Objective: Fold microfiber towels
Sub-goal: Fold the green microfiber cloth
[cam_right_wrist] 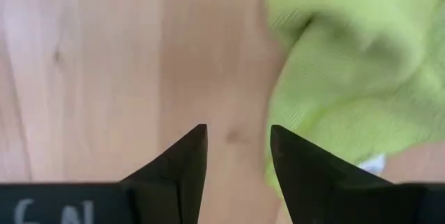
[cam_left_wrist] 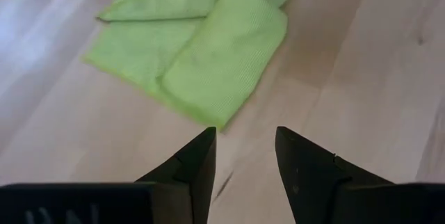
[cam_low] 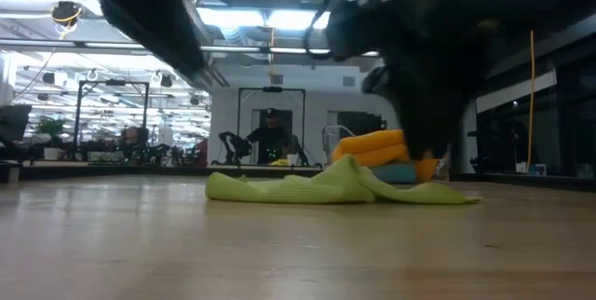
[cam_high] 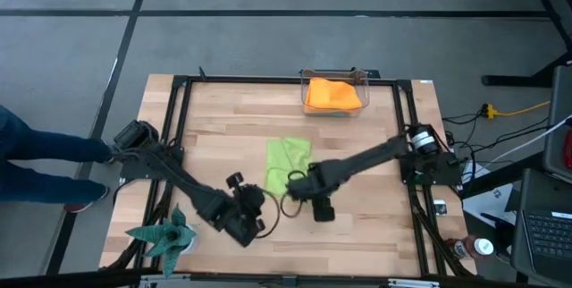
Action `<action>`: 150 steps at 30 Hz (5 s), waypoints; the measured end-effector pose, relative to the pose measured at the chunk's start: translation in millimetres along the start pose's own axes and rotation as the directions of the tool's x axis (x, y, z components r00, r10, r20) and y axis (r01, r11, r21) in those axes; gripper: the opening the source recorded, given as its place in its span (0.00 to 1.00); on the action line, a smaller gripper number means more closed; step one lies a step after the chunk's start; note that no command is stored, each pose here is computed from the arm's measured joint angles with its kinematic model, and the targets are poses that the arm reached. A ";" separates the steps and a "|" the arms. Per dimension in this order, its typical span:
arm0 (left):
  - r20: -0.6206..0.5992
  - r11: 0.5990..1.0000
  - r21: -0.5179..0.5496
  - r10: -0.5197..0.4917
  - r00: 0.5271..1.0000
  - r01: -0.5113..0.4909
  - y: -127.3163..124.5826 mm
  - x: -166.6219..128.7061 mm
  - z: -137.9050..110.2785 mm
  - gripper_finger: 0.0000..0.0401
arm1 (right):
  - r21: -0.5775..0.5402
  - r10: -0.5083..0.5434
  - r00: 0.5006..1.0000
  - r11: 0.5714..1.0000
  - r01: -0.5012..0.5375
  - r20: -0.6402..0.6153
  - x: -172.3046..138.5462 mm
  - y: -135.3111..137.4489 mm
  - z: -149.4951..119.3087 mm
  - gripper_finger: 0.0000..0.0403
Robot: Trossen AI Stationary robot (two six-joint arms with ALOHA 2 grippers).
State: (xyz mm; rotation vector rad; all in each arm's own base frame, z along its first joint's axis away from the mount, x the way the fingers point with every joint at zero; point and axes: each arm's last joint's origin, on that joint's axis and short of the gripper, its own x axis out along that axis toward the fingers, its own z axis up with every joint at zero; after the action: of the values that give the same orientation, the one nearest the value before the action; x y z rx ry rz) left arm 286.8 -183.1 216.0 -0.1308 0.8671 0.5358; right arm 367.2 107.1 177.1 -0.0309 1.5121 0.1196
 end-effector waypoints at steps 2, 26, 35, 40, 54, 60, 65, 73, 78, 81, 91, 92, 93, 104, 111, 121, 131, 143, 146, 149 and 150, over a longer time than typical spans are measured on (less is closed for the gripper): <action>-0.008 0.999 -0.029 -0.028 1.000 0.028 2.8 13.3 5.1 0.35 | -0.007 -0.012 1.000 1.000 0.012 -0.018 -2.3 13.3 -6.2 0.40; -0.284 0.988 -0.155 -0.068 0.956 0.024 97.2 115.1 49.8 0.35 | -0.141 -0.044 0.993 0.988 0.060 0.112 -45.7 45.2 -107.0 0.40; -0.318 0.987 -0.150 -0.104 0.942 0.058 97.4 137.8 46.9 0.35 | -0.005 0.104 0.883 0.993 -0.114 0.458 -14.3 21.5 -155.2 0.40; -0.312 0.984 -0.165 -0.123 0.942 0.073 99.6 142.7 49.5 0.35 | 0.085 0.111 0.875 0.982 -0.170 0.472 3.8 15.0 -169.2 0.40; -0.379 0.960 -0.231 -0.238 0.894 0.158 106.6 146.7 51.7 0.35 | 0.103 0.112 0.877 0.978 -0.180 0.468 7.7 14.2 -171.1 0.40; -0.368 0.966 -0.205 -0.226 0.902 0.158 105.1 151.2 50.9 0.35 | 0.102 0.115 0.875 0.978 -0.183 0.470 7.5 14.3 -170.8 0.40; -0.357 0.967 -0.190 -0.228 0.906 0.168 104.7 151.4 52.0 0.35 | 0.101 0.115 0.875 0.978 -0.183 0.471 7.5 14.3 -170.7 0.40; -0.359 0.968 -0.182 -0.227 0.906 0.170 104.8 151.3 51.8 0.25 | 0.202 0.008 0.822 0.968 -0.149 0.569 3.8 12.9 -164.3 0.40; -0.367 0.966 -0.184 -0.237 0.899 0.180 104.6 151.1 51.4 0.14 | 0.344 -0.125 0.789 0.932 -0.114 0.602 2.8 6.8 -162.4 0.40; -0.368 0.968 -0.164 -0.239 0.899 0.191 104.3 150.9 51.2 0.07 | 0.343 -0.119 0.784 0.931 -0.125 0.609 5.0 7.9 -159.5 0.40; -0.352 0.978 -0.092 -0.208 0.913 0.187 101.0 149.0 49.9 0.00 | 0.353 -0.178 0.797 0.935 -0.046 0.577 38.0 5.6 -142.2 0.40; -0.352 0.978 -0.088 -0.208 0.912 0.189 100.1 148.7 49.5 0.00 | 0.358 -0.192 0.812 0.934 -0.022 0.551 42.2 4.2 -143.4 0.40; -0.352 0.978 -0.085 -0.209 0.912 0.191 99.6 148.3 49.3 0.00 | 0.354 -0.202 0.824 0.935 0.002 0.529 46.0 3.1 -144.3 0.40; -0.352 0.978 -0.084 -0.209 0.912 0.192 99.2 147.9 49.1 0.00 | 0.179 -0.297 0.808 0.954 0.238 0.508 59.1 1.2 -141.7 0.40; -0.352 0.978 -0.084 -0.210 0.912 0.192 99.2 147.9 49.1 0.00 | 0.111 -0.295 0.810 0.954 0.278 0.507 59.2 1.0 -141.7 0.40; -0.352 0.978 -0.084 -0.210 0.912 0.192 99.2 147.9 49.1 0.00 | 0.186 -0.211 0.865 0.973 0.140 0.455 68.6 -13.8 -134.3 0.18; -0.327 0.973 -0.073 -0.229 0.917 0.217 92.6 134.4 57.8 0.00 | 0.240 -0.216 0.850 0.965 0.109 0.480 42.9 -8.7 -128.4 0.01; -0.247 0.987 0.142 -0.032 0.969 0.069 58.0 50.3 83.9 0.00 | 0.267 -0.495 0.743 0.869 0.417 0.451 -55.6 16.5 -109.5 0.00; -0.200 0.979 0.204 0.069 0.977 -0.027 52.6 18.5 92.4 0.00 | 0.286 -0.569 0.679 0.821 0.494 0.463 -84.0 22.4 -107.4 0.00; -0.144 0.962 0.243 0.164 0.976 -0.125 52.2 -13.2 99.8 0.00 | 0.282 -0.620 0.634 0.780 0.558 0.463 -109.1 27.6 -109.2 0.00; -0.127 0.955 0.251 0.192 0.973 -0.156 53.2 -24.4 102.1 0.00 | 0.284 -0.635 0.616 0.767 0.576 0.466 -118.7 29.3 -109.9 0.00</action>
State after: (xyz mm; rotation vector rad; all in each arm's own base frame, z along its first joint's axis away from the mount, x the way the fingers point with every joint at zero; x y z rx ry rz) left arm 318.0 -114.1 306.1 0.1297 1.0911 0.5867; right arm 248.7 118.8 290.5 -0.3989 0.8604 -0.4800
